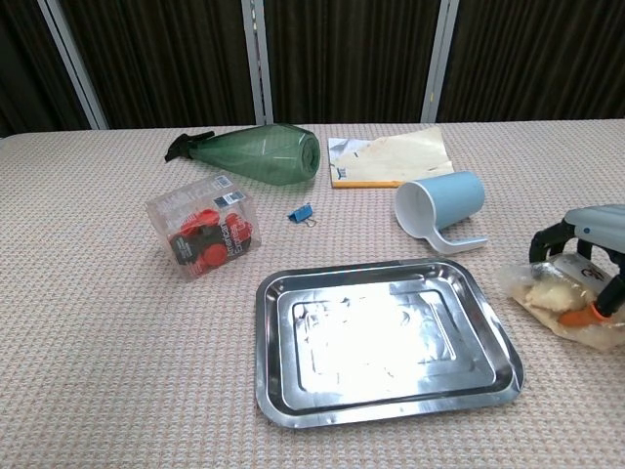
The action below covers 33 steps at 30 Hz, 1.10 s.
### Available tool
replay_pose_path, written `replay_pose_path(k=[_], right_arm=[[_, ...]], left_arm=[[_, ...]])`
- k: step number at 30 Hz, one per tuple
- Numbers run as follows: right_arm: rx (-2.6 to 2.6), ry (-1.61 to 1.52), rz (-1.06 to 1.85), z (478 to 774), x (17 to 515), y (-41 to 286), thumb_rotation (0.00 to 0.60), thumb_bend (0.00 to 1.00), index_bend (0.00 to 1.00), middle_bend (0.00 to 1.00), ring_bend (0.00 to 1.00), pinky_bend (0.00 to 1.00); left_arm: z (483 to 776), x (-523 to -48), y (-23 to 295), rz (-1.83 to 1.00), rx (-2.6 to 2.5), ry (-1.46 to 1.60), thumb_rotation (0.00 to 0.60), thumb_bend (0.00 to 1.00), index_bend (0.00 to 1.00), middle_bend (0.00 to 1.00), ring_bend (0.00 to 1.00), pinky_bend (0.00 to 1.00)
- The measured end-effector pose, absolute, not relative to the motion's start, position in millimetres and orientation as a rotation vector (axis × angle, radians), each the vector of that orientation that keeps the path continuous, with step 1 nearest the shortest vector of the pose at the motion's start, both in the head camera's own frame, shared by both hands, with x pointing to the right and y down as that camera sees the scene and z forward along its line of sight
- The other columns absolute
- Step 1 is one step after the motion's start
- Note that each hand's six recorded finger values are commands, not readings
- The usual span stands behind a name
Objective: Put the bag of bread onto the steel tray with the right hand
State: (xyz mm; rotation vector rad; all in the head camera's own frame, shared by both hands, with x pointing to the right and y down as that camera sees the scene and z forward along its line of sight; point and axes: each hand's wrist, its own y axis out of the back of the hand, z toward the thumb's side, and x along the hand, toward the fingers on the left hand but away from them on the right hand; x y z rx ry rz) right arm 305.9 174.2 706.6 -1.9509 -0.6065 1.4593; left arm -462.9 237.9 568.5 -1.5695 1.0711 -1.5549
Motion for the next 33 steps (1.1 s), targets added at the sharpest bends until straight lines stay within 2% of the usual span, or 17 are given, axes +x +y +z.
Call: replay_pose_path(k=[8,18,26,29,32,33], right_arm=[[-1.933,-0.658,1.344,683,292,161,0.6,0.22,0.56,0.45,0.43,0.53],[-2.079,-0.686,1.03,631,218,149,0.6,0.22,0.55,0.45,0.43,0.53],[-2.2,-0.603,0.91,635,159,154,0.6,0.22,0.53,0.44,0.41,0.53],[-2.218,-0.567,0.893,641,142,158,0.6,0.22,0.47,0.39,0.35,0.51],[-2.219,-0.524,0.888,647,128,163,0.6,0.22,0.28,0.25,0.17,0.32],[-2.22,-0.506,0.889,650,123,165,0.6,0.21,0.17,0.16,0.08,0.23]], left_arm=[[569,-463,237,-1.554,-1.571,1.07,0.6,0.28,0.09,0.0,0.0,0.0],[570,-461,237,-1.553,-1.573,1.07,0.6,0.28,0.09,0.0,0.0,0.0],[571,-466,239,-1.572,-1.567,1.073,0.6,0.28,0.09,0.0,0.0,0.0],[571,-468,239,-1.577,-1.565,1.076,0.6,0.28,0.09,0.0,0.0,0.0],[571,-469,240,-1.581,-1.565,1.076,0.6,0.28,0.09,0.0,0.0,0.0],[571,-469,240,-1.582,-1.565,1.076,0.6,0.28,0.09,0.0,0.0,0.0]])
